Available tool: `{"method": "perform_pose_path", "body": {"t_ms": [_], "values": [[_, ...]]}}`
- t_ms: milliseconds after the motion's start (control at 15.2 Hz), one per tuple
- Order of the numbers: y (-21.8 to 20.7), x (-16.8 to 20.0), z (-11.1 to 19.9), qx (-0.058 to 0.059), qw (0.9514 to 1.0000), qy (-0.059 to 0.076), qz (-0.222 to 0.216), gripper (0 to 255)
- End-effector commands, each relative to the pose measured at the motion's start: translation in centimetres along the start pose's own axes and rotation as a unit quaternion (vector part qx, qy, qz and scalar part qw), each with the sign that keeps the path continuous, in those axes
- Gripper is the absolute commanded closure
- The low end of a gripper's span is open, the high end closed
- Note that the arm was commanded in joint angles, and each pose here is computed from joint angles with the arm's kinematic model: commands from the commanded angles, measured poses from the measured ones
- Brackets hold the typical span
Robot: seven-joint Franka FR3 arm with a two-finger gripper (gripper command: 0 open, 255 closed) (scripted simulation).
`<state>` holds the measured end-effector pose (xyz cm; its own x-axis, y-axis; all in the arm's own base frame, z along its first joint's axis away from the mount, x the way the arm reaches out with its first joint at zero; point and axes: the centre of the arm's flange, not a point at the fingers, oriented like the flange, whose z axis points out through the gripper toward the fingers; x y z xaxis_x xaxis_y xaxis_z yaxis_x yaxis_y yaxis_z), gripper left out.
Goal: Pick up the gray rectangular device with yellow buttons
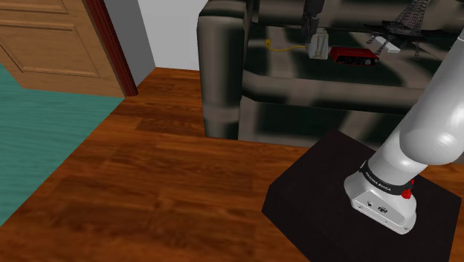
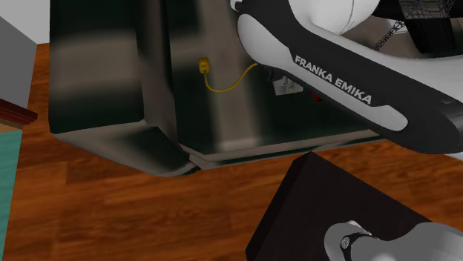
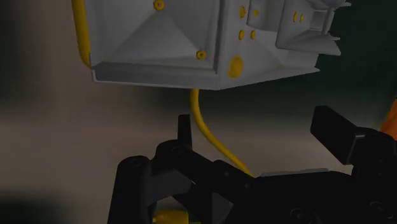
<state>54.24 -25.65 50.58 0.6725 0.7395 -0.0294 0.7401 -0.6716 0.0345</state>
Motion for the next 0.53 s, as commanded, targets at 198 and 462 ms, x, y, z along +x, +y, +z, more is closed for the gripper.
{"method": "perform_pose_path", "body": {"t_ms": [198, 462], "values": [[3.3, 1.3, 1.5, -0.010, 0.9993, -0.002, -0.035, 0], [3.3, 1.4, 3.6, -0.010, 0.9993, -0.002, -0.035, 0]]}}
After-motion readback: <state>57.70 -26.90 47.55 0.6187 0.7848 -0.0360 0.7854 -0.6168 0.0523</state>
